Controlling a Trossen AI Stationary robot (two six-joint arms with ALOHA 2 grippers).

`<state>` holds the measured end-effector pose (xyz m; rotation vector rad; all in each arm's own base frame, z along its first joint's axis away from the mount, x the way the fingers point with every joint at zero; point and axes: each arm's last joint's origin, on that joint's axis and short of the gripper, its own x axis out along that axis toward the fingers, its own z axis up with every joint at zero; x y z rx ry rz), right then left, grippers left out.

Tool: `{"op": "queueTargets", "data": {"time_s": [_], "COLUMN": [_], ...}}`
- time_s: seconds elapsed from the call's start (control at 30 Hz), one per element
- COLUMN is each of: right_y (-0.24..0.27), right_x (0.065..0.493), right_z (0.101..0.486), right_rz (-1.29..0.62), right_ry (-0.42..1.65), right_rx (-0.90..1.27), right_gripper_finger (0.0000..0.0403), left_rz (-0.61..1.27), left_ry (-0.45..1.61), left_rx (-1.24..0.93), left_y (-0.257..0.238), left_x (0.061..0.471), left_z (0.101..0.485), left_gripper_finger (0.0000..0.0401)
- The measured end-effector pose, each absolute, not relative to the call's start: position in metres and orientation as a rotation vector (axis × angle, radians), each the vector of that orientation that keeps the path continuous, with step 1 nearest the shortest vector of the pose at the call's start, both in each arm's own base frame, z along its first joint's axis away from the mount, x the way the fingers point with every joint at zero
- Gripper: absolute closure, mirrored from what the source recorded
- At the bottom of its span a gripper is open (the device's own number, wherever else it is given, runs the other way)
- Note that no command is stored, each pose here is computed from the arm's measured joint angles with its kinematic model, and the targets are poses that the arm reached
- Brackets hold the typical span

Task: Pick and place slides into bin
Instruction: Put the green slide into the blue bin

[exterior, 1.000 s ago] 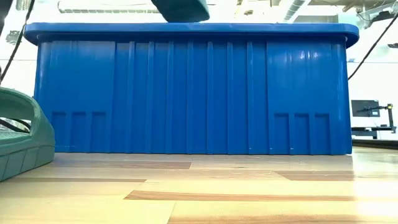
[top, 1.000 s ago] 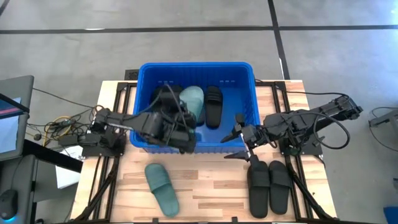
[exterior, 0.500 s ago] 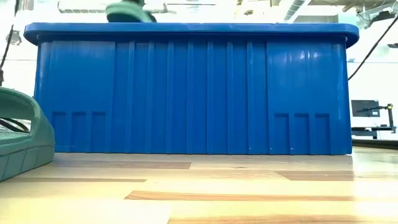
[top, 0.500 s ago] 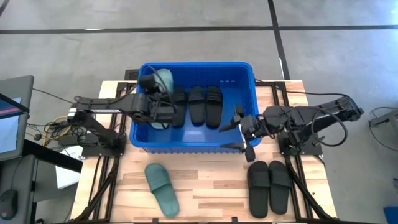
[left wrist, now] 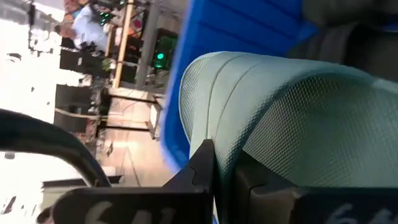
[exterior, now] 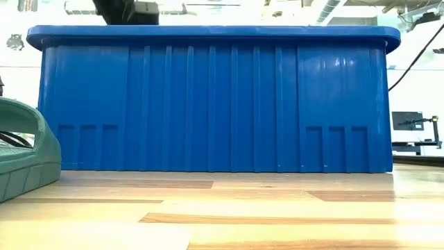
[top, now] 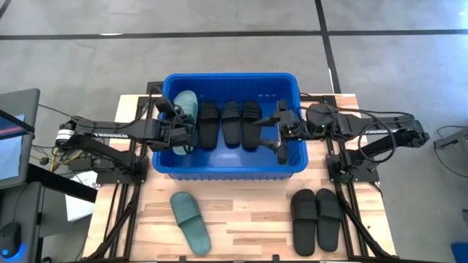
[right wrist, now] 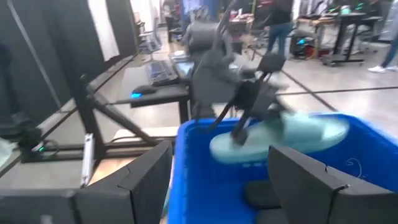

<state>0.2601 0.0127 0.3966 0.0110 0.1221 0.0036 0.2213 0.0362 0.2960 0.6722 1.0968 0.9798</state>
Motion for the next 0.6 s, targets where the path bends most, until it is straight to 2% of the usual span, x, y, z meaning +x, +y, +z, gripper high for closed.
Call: {"op": "queueTargets", "data": {"time_s": [0.33,0.6], "right_y": [-0.003,-0.008], "right_x": [0.260,0.260], "right_z": [0.396,0.396], "right_rz": [-0.056,-0.074], "right_ry": [0.123,0.128], "right_rx": [0.015,0.013], "right_gripper_finger": [0.0154,0.0154], "left_rz": [0.927,0.880], "left_ry": [1.111,1.137], "left_rx": [0.631,0.546], "left_y": [0.036,0.034], "left_x": [0.219,0.212], "left_z": [0.247,0.224], "left_gripper_finger": [0.0401,0.0401]}}
